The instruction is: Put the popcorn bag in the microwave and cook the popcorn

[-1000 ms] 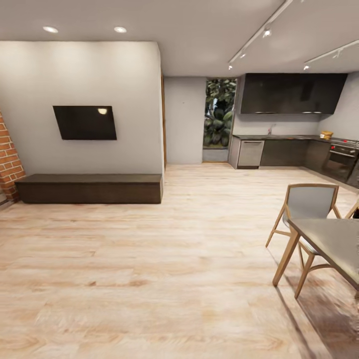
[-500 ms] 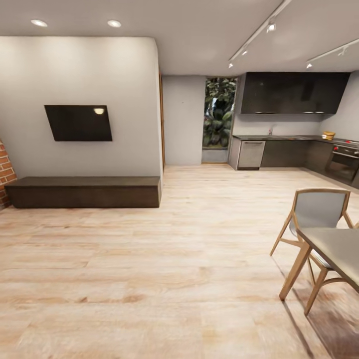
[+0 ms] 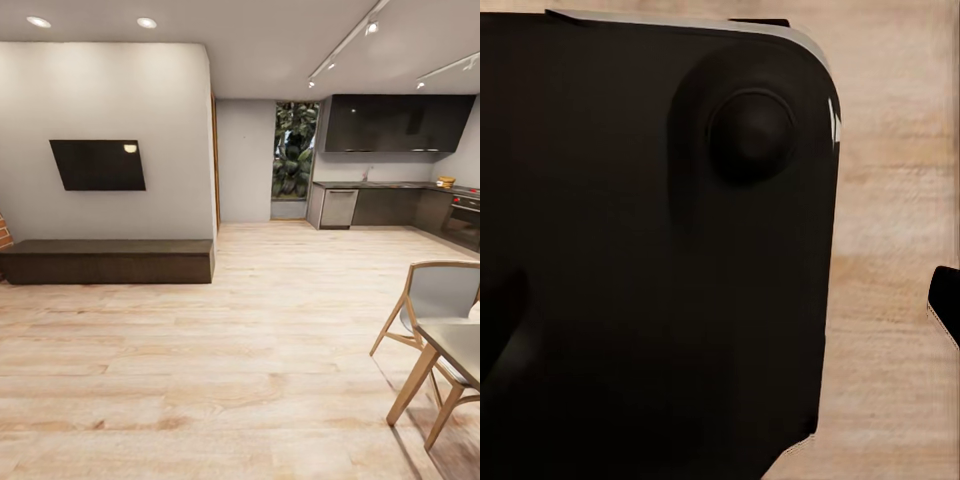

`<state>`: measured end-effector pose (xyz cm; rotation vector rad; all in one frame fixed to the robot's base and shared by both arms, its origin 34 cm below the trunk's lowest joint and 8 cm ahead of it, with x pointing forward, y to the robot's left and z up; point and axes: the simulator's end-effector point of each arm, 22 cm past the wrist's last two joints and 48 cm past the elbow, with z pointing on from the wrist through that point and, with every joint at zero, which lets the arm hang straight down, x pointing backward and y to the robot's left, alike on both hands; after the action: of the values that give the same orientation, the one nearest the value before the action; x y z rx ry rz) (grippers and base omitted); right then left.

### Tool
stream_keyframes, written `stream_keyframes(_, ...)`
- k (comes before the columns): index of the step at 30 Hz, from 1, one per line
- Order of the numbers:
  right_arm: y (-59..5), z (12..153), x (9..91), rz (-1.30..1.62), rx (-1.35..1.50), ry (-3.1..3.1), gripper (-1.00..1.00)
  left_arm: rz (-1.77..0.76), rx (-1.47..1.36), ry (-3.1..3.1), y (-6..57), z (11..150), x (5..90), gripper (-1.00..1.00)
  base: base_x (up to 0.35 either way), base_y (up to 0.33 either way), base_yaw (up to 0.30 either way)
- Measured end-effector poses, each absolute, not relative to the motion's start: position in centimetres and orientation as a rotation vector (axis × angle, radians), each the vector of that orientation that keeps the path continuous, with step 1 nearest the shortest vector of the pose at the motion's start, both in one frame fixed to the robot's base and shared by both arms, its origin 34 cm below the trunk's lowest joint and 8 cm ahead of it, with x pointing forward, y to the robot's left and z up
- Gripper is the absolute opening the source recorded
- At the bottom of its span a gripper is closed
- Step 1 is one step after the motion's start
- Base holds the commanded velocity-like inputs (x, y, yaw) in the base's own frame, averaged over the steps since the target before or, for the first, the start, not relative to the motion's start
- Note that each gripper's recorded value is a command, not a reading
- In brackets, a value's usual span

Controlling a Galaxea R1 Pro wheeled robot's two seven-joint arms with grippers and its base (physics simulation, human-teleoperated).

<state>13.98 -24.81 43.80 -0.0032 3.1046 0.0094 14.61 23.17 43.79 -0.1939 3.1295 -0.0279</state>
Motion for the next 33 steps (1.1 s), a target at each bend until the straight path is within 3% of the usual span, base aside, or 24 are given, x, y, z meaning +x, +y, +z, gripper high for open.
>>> stream_keyframes(33,-24.97,43.80,13.92,0.003,-0.012,3.108,1.00,-0.046,-0.195,3.134,22.91,43.80,14.53,1.00,0.334,0.000,0.000)
